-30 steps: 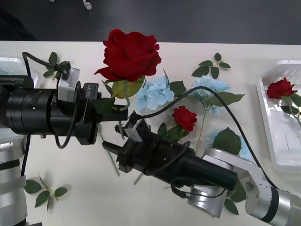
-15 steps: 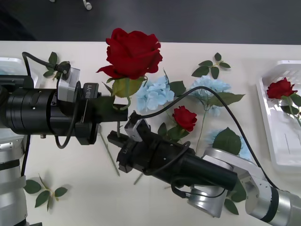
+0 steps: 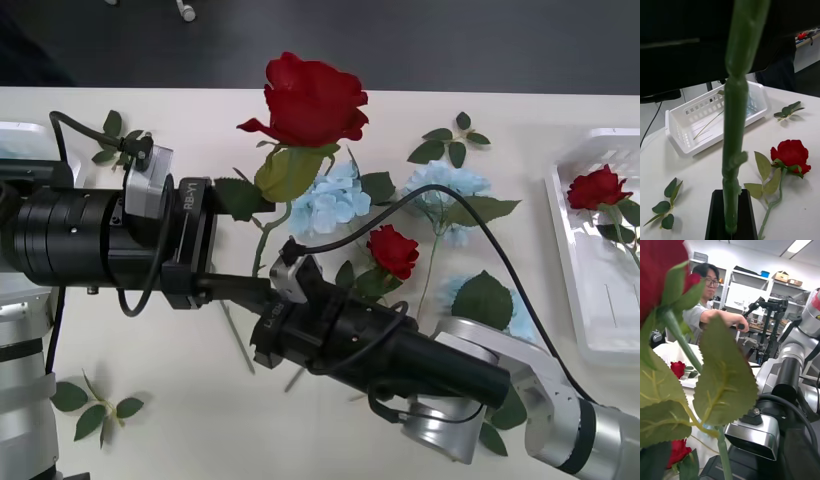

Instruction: Put the red flowers into the right box and the blue flowers into the left box

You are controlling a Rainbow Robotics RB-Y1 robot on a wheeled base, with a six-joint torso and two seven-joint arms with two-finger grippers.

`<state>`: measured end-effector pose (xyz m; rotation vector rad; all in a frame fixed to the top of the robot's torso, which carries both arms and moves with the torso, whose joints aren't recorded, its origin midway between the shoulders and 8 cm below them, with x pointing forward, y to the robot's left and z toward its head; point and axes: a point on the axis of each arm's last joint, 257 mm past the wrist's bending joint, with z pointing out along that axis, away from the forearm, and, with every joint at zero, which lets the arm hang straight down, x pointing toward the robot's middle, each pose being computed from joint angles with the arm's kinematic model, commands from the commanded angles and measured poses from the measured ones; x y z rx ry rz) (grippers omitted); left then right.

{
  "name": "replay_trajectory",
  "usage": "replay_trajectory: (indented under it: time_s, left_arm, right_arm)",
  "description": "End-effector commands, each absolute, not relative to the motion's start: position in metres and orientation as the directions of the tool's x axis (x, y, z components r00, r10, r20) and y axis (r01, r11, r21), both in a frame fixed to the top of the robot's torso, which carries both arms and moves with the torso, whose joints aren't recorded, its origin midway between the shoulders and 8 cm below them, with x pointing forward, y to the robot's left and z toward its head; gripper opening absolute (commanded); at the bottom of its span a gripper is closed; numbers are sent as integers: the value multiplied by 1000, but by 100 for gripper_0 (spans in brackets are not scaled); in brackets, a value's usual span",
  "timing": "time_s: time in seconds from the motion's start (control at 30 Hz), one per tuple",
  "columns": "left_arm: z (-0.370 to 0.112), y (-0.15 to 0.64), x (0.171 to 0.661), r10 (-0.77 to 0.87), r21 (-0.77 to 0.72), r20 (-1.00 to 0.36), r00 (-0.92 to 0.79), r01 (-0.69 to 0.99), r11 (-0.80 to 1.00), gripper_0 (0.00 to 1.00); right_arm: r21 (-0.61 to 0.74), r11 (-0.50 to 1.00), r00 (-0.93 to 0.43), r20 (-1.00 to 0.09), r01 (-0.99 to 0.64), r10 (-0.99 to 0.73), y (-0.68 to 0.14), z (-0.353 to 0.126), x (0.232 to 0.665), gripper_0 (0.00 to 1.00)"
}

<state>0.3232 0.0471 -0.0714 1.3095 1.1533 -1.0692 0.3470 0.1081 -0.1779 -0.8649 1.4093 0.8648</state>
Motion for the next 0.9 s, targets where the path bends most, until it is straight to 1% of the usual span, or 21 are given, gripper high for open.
replay_trajectory:
  time_s: [0.03,0.27,0.3,0.37,0.57,0.73,0.8,0.9]
  left_arm:
    - [-63,39,314,46,204,-978,204,979,-16,100]
    - [-63,39,314,46,204,-978,204,979,-16,100]
    - [-73,40,319,37,159,-987,158,987,15,100]
    - [-75,41,322,34,146,-989,145,989,32,100]
    - [-73,51,345,1,115,-993,116,982,153,100]
    - [-83,69,363,44,106,-994,99,966,236,100]
    - [-89,79,373,59,71,-997,56,955,288,100]
    - [-99,91,382,108,73,-993,38,936,344,100]
  right_arm:
    - [-31,450,24,-999,-892,-21,92,-172,353,0]
    - [-77,459,66,-997,-885,-39,49,-172,362,0]
    - [-87,461,74,-996,-883,-47,39,-172,364,0]
    - [-99,459,84,-995,-883,-54,24,-170,364,0]
    - [-15,502,8,-1000,-865,-17,-26,-155,368,0]
    - [41,575,-25,-999,-817,35,-62,-128,382,0]
    - [72,615,-50,-997,-785,54,-73,-114,391,0]
    - [109,659,-81,-994,-744,74,-84,-101,400,0]
